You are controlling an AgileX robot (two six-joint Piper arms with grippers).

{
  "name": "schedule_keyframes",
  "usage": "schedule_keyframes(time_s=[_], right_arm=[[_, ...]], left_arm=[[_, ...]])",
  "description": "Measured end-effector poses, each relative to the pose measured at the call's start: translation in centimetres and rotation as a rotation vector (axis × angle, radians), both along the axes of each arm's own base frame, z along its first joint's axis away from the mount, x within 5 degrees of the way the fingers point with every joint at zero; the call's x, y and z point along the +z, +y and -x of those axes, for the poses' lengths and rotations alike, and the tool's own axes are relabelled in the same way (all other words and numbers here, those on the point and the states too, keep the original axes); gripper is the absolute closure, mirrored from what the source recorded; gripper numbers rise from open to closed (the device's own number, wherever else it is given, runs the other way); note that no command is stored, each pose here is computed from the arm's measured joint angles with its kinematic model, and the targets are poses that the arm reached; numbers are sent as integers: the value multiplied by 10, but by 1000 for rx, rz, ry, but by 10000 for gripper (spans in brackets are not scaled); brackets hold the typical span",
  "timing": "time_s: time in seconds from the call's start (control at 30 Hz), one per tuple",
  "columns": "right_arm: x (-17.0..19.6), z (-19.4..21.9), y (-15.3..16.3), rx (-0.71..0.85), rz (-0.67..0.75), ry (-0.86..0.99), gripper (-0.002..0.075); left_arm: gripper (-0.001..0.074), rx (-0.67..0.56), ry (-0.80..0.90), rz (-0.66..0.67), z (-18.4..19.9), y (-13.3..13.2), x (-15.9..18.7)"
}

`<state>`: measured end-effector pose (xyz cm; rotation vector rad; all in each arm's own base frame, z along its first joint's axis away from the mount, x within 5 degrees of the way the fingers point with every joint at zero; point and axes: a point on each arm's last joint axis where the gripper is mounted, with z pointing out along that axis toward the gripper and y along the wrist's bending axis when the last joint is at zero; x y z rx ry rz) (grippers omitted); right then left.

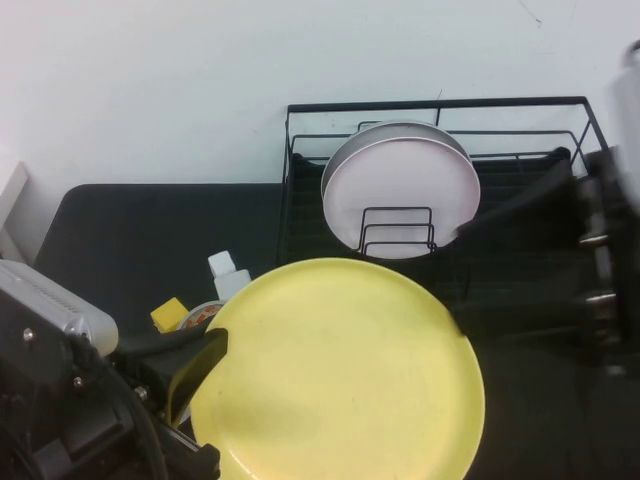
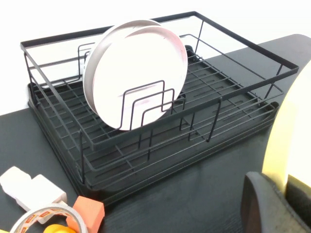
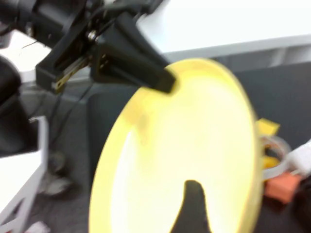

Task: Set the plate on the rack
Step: Hand over the plate

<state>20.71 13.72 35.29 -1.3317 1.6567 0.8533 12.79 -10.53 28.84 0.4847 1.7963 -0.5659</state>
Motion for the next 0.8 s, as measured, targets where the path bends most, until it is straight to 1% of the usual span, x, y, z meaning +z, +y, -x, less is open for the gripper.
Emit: schedule_keyframes(time_s=[0.23,0.3,0.37,0.4,0.47,0.53,0.57,0.7,0.77,0.8], right_arm=[[-42,-25,27,40,59,214,190],[-53,-31,32,44,73,256,212],[-62,-36,34,47,83,285,272],[-64,-38,35,47,86,295,324],[-67,-39,36,45,89,302,447],[-68,-41,36,33,89,300,591],[-67,-42,37,23,82,299,615],[-59,-45,38,30,80,258,613],[-53,-48,39,36,84,225,613],[-49,-49,39,37,80,207,613]], left_arm=[[733,6,1,0,0,0,0],[733,6,1,0,0,0,0],[733,7,1,0,0,0,0],[732,9,1,0,0,1,0],[732,12,1,-1,-1,1,0],[728,14,1,-2,-1,1,0],[727,14,0,-3,-1,1,0],[711,7,-17,-24,-1,1,0],[668,6,-20,-27,-1,1,0],[629,6,-20,-27,-1,1,0]])
